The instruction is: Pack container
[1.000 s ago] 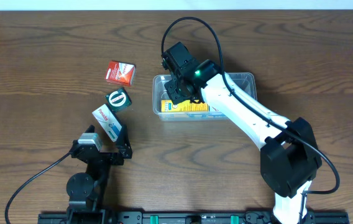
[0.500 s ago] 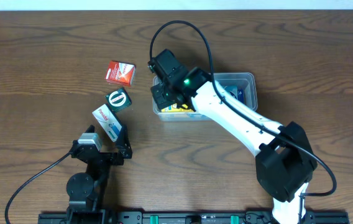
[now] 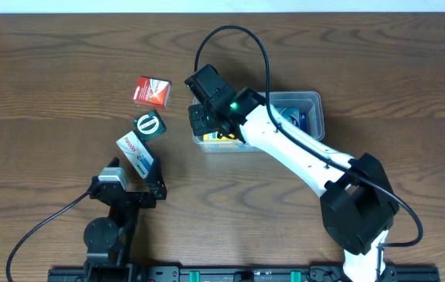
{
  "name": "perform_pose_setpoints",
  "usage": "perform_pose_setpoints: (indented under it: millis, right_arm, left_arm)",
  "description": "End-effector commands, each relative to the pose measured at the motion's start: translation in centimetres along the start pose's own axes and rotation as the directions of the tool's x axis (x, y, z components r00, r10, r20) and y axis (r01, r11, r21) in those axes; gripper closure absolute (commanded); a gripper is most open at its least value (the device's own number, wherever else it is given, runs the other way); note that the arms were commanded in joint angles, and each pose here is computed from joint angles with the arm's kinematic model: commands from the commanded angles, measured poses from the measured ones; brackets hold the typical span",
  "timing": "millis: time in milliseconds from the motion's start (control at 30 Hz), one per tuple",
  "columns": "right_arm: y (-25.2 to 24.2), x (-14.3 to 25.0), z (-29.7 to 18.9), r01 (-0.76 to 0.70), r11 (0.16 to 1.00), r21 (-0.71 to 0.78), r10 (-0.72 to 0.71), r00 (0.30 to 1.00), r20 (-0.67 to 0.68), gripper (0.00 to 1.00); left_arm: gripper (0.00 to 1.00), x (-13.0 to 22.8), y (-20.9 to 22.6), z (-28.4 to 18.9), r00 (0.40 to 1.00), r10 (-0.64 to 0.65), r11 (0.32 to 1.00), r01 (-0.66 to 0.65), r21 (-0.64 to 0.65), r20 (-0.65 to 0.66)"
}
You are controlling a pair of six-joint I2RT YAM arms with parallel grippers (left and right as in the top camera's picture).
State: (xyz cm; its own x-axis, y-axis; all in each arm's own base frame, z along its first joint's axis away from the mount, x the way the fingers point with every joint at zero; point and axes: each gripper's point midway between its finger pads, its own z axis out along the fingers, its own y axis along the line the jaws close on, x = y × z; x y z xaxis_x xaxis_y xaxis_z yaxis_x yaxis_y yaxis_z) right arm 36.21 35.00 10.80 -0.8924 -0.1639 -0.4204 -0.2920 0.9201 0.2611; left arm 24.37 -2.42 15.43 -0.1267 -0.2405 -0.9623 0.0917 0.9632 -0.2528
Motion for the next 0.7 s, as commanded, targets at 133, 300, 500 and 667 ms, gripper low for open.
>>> perform_pose_setpoints:
  millis: [133,300,500,667]
  right_arm:
    - [0.4,1.4,0.8,-0.029,1.0,0.0,0.029,0.999,-0.03,0.99]
    - [0.5,1.4,0.9,-0.036,0.999,-0.002,0.035,0.999,-0.033,0.99]
    - [1.0,2.8,2.7,-0.039,0.999,-0.015,0.037,0.996,-0.081,0.99]
    - [1.1,2.8,3.0,-0.037,0.999,-0.019,0.036,0.996,-0.08,0.99]
  left_arm:
    - [0.02,1.6,0.2,0.1,0.999,0.005,1.0,-0.005,0.004,-0.052]
    - [0.02,1.6,0.2,0.1,0.999,0.005,1.0,-0.005,0.004,-0.052]
    - [0.02,1.6,0.2,0.1,0.999,0.005,1.0,-0.005,0.003,-0.052]
    - [0.02,1.6,0.2,0.1,0.999,0.005,1.0,-0.005,0.004,-0.052]
